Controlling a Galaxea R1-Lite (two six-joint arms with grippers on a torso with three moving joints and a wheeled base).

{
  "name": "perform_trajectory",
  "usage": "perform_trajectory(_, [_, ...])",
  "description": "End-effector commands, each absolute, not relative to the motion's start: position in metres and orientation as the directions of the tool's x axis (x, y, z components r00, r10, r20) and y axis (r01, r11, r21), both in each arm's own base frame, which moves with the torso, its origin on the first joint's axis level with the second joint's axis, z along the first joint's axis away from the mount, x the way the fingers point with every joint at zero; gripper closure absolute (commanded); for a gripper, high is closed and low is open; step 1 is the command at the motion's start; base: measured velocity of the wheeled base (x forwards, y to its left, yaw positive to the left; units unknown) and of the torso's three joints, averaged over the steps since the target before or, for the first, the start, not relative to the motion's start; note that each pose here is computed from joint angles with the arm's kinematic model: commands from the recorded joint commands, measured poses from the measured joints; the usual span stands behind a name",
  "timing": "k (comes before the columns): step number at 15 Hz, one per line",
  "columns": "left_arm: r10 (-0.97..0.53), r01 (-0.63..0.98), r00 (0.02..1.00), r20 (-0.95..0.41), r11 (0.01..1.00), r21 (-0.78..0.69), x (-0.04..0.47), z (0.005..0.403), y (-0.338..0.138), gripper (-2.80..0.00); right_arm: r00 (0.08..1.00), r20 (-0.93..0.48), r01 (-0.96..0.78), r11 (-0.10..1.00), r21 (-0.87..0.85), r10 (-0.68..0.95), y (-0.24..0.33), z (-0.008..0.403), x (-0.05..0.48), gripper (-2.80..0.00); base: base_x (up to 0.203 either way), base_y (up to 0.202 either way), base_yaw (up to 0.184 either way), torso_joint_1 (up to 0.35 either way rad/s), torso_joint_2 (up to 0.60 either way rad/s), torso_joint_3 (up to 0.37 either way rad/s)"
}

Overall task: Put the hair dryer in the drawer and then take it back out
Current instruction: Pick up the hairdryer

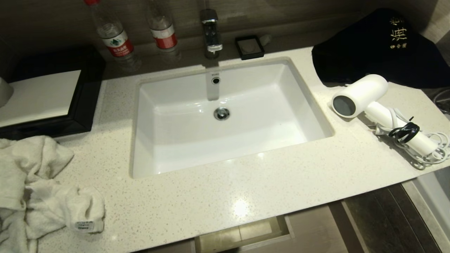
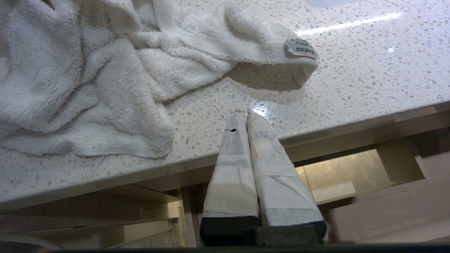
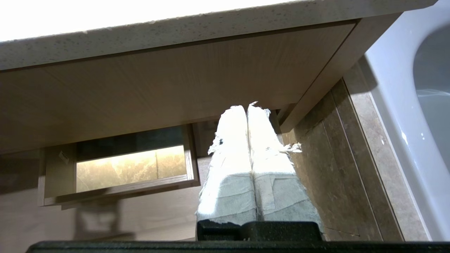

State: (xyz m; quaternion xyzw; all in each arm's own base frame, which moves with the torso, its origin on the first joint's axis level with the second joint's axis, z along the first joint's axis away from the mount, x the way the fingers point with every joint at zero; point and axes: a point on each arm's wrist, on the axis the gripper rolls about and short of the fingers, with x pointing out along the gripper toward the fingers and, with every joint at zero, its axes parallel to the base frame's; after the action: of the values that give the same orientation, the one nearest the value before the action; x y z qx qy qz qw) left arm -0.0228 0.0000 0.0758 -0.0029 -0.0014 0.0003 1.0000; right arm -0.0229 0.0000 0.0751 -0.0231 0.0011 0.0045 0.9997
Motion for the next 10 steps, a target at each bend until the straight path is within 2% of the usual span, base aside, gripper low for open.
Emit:
perform_trajectory(1, [0.002,-0.002,1.000,0.003,1.000,-0.006,-0.0228,0.0758,0.0000,0.00,1.000,-0.003,-0.012,0.999,-0.046,0.012,0.0000,0.0752,-0.0228,0.00,0.000,0.000,0.000,0.000,0.00,0.000])
perform_trajectory(10, [0.002,-0.002,1.000,0.002,1.000,-0.006,-0.0227,0.0758,0.0000,0.00,1.000,-0.003,-0.015,0.999,-0.051,0.015,0.0001,0.0752,-0.0228,0.00,0.000,0.000,0.000,0.000,0.00,0.000])
